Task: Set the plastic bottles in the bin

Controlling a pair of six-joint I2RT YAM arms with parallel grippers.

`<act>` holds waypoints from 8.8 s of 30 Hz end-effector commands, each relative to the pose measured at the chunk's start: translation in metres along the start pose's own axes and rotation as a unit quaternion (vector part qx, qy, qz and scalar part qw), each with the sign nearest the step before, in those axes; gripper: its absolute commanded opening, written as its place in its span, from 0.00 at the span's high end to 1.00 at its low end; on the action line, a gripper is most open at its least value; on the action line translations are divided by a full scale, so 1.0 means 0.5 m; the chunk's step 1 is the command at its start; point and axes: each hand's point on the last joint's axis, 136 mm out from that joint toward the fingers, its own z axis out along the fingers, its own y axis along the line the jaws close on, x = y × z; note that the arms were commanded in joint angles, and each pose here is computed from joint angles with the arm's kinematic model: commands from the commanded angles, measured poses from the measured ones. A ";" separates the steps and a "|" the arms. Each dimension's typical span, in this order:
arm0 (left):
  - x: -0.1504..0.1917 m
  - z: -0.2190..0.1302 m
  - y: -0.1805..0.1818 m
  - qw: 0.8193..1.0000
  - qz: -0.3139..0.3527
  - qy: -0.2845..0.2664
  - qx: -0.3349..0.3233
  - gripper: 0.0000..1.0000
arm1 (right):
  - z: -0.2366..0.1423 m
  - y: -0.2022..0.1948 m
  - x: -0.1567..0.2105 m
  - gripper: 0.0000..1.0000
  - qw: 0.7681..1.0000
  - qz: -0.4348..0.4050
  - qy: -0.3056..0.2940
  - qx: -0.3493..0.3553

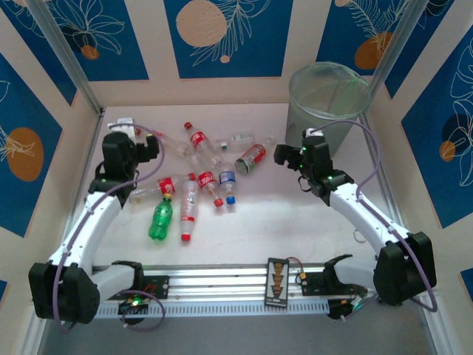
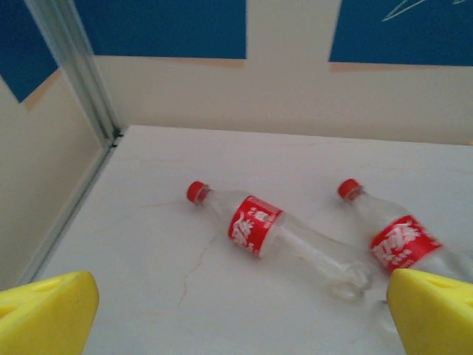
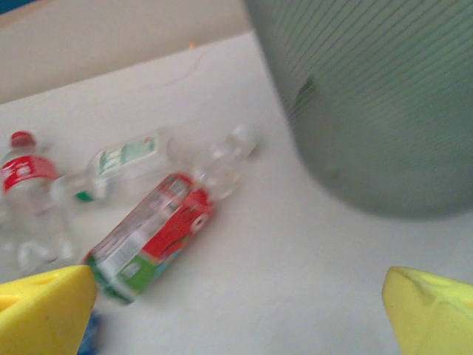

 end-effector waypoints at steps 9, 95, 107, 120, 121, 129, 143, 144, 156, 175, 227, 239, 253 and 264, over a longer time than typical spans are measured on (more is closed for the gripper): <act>0.137 -0.022 -0.150 0.962 -0.038 0.212 0.169 0.01 | 0.105 0.162 0.116 0.03 0.990 0.086 0.115 0.006; 0.155 -0.014 -0.275 0.937 -0.132 0.198 0.256 0.00 | -0.058 -0.032 -0.525 0.43 0.982 -0.173 -0.061 0.040; 0.166 -0.013 -0.266 0.940 -0.127 0.199 0.246 0.00 | 0.060 -0.146 -0.510 0.43 0.983 -0.172 -0.025 0.058; 0.174 -0.005 -0.263 0.942 -0.118 0.201 0.239 0.00 | 0.149 -0.171 -0.413 0.41 0.985 -0.166 0.012 0.036; 0.174 -0.004 -0.262 0.943 -0.118 0.201 0.238 0.00 | 0.154 -0.172 -0.408 0.41 0.986 -0.165 0.014 0.035; 0.177 -0.002 -0.262 0.943 -0.117 0.202 0.238 0.00 | 0.190 -0.192 -0.366 0.36 0.985 -0.160 0.043 0.038; 0.179 -0.003 -0.256 0.945 -0.111 0.202 0.231 0.00 | 0.218 -0.197 -0.350 0.26 0.986 -0.150 0.059 0.033; 0.177 -0.003 -0.256 0.945 -0.111 0.201 0.231 0.00 | 0.219 -0.197 -0.350 0.25 0.986 -0.149 0.060 0.032; 0.181 -0.004 -0.253 0.946 -0.109 0.203 0.228 0.00 | 0.243 -0.205 -0.342 0.29 0.988 -0.132 0.077 0.037; 0.208 -0.023 -0.158 0.954 -0.082 0.260 0.125 0.00 | 0.030 -0.113 -0.477 0.24 0.993 -0.117 -0.023 0.009; 0.609 -0.193 -0.094 0.844 -0.101 0.527 -0.001 0.42 | -0.094 0.023 -0.208 0.17 0.993 -0.081 0.051 -0.068; 0.419 -0.199 -0.170 0.883 -0.115 0.443 0.104 0.53 | -0.149 0.150 -0.162 0.17 0.974 -0.100 0.063 -0.195; 0.128 -0.112 -0.508 0.889 -0.092 0.184 0.409 0.68 | -0.114 0.380 0.010 0.19 0.892 -0.019 0.231 -0.387; 0.115 -0.154 -0.645 0.839 -0.064 0.189 0.506 0.74 | -0.043 0.359 0.030 0.19 0.897 0.000 0.249 -0.366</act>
